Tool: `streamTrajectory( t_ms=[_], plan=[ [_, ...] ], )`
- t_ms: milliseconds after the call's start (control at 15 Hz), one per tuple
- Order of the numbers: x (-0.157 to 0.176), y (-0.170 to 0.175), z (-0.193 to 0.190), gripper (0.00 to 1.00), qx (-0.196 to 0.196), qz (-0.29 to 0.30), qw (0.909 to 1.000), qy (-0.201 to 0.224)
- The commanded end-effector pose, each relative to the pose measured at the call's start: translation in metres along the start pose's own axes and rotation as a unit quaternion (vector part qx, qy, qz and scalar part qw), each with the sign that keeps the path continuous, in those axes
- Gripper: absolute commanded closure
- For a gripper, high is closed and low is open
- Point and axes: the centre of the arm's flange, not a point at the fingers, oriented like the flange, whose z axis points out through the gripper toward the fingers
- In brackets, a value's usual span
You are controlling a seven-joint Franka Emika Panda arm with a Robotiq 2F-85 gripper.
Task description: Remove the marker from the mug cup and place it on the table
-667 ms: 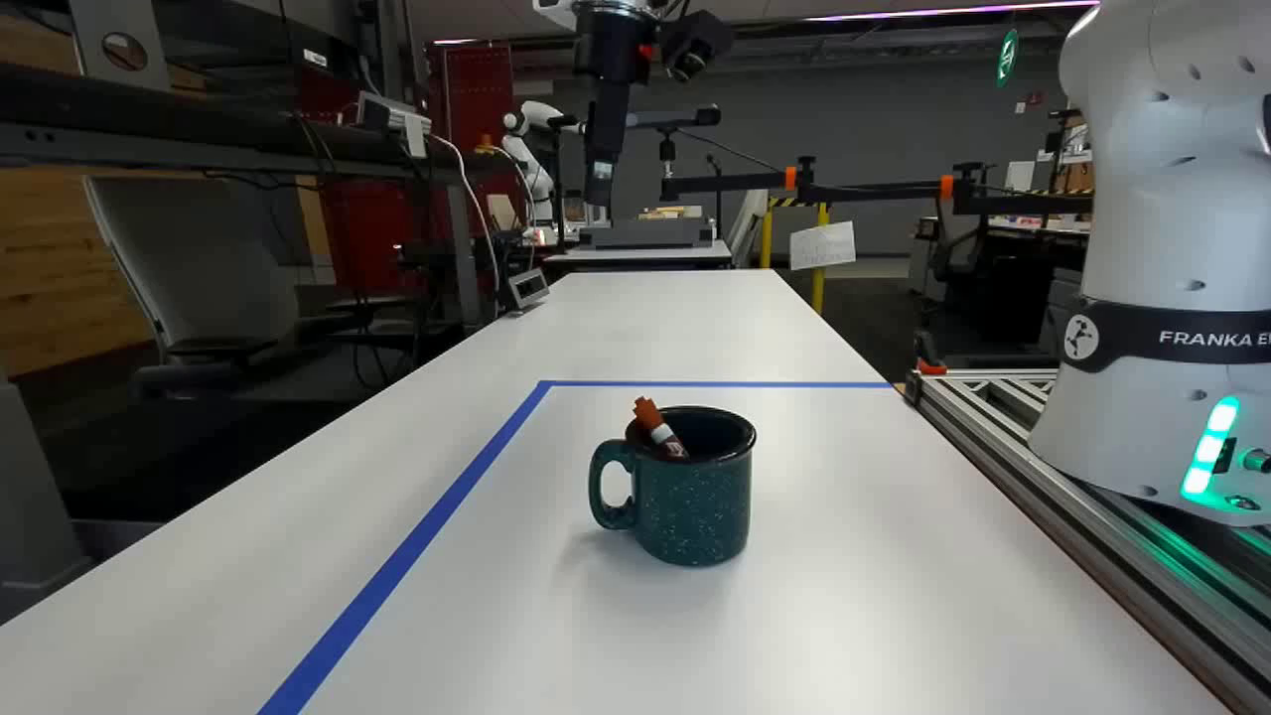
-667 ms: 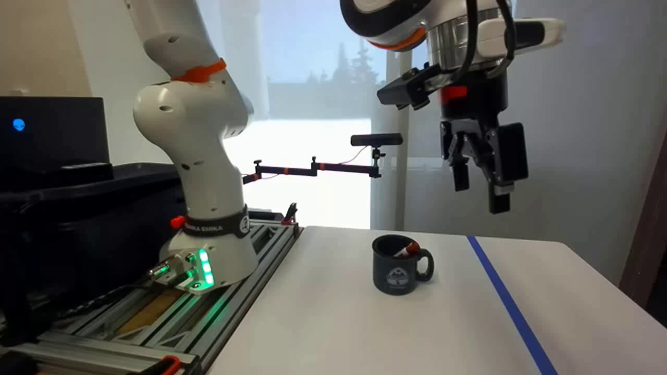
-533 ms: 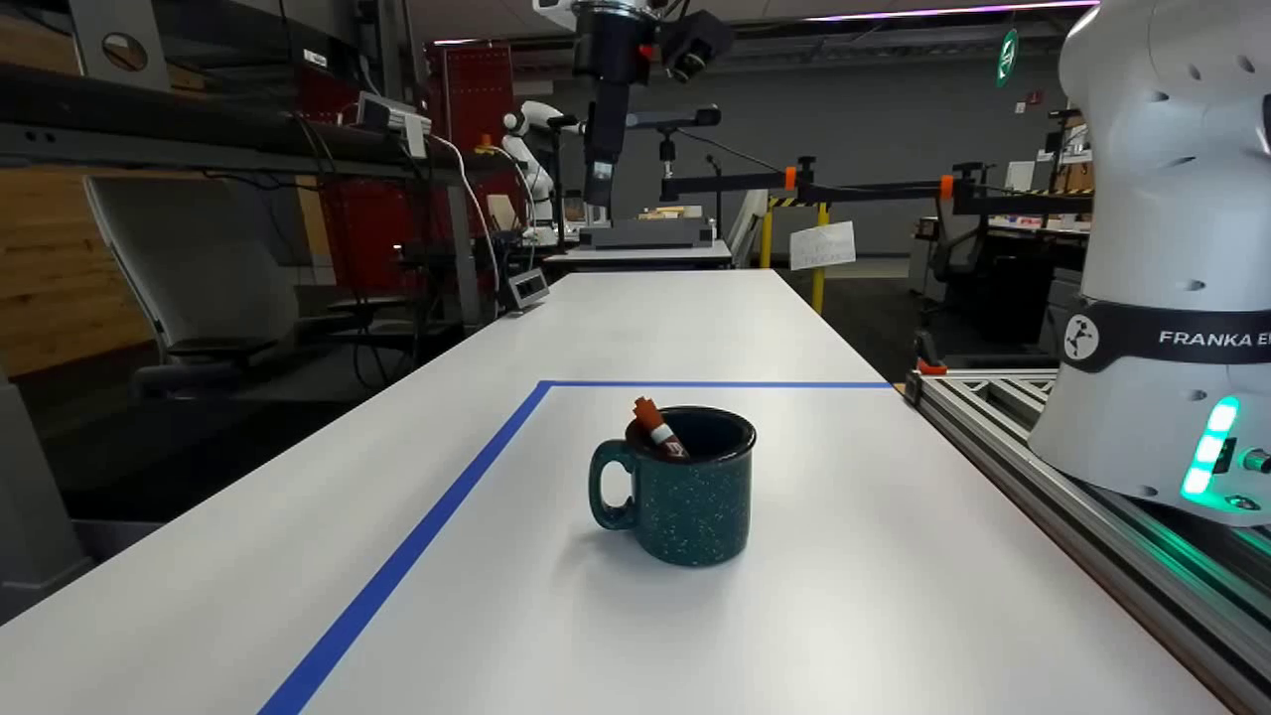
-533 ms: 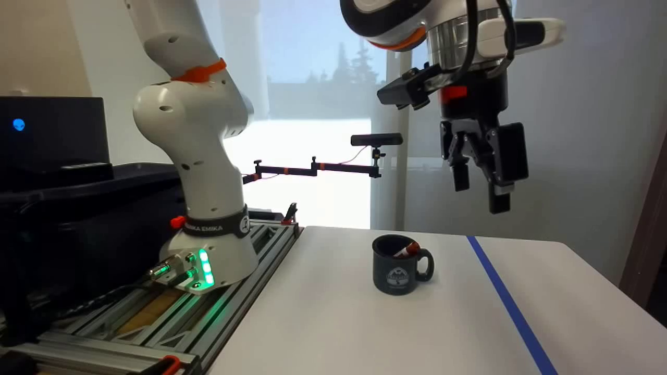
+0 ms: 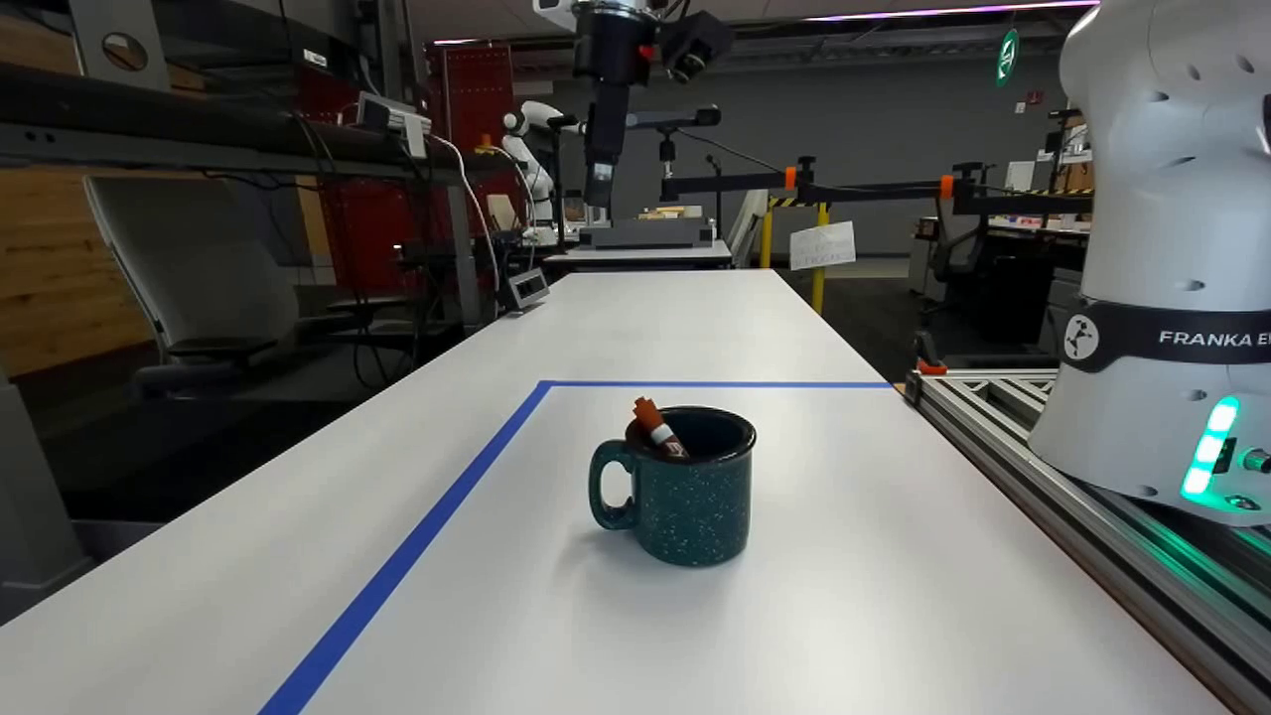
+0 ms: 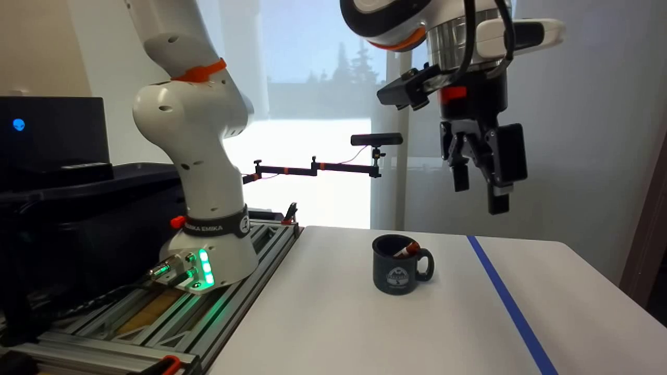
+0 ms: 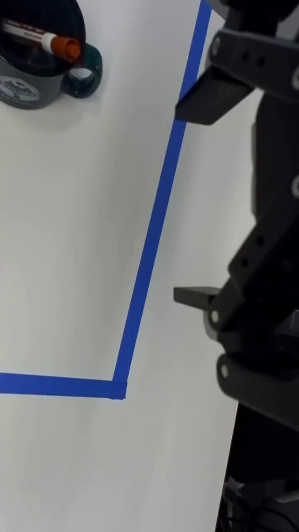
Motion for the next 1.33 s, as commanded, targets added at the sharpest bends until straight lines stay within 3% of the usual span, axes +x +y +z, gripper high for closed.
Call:
streamTrajectory(
  t_ms=[0,267,600,1000,1267],
  plan=[
    [-0.024,-0.012,0.014,0.0,0.001,0.045,0.999,-0.006],
    [-0.054,-0.039,0.033,0.0,0.015,0.103,0.9944,-0.018],
    [-0.074,-0.072,0.049,0.0,0.034,0.18,0.983,0.001],
    [-0.064,-0.102,0.058,0.0,0.0,0.244,0.9694,0.031],
    [-0.066,-0.128,0.078,0.0,-0.025,0.228,0.9732,0.011]
  ],
)
